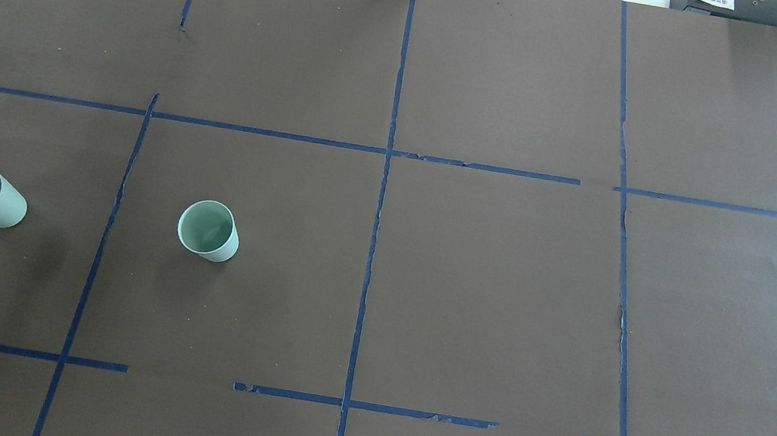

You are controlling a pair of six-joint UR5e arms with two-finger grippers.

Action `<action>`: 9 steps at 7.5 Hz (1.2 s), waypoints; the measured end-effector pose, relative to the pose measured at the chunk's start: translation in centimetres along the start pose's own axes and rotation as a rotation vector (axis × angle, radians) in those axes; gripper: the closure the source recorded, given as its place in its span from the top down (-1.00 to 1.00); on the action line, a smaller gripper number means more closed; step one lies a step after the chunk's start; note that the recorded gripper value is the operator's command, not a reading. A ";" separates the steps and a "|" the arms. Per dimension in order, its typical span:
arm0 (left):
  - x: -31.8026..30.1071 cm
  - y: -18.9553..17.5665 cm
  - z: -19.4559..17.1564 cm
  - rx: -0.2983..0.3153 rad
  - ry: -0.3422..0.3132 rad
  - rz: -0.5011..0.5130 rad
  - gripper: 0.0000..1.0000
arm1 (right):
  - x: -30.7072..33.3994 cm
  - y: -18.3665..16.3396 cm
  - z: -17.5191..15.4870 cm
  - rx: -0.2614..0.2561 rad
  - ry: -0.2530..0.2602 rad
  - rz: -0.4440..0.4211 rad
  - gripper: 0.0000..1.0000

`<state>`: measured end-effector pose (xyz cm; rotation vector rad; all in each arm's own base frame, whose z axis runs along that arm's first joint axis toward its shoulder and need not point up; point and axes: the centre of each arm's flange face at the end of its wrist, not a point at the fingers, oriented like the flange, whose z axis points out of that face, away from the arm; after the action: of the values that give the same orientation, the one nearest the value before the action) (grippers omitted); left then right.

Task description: Stack cups

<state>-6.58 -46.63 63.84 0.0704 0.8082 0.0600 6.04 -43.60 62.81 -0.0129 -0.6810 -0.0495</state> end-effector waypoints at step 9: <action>16.1 -2.3 -1.7 0.034 0.037 -0.098 1.00 | 0.0 0.0 0.0 0.000 0.000 0.000 1.00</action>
<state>3.41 -47.51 50.89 0.0619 0.8491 -0.0446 6.04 -43.60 62.80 -0.0124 -0.6810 -0.0498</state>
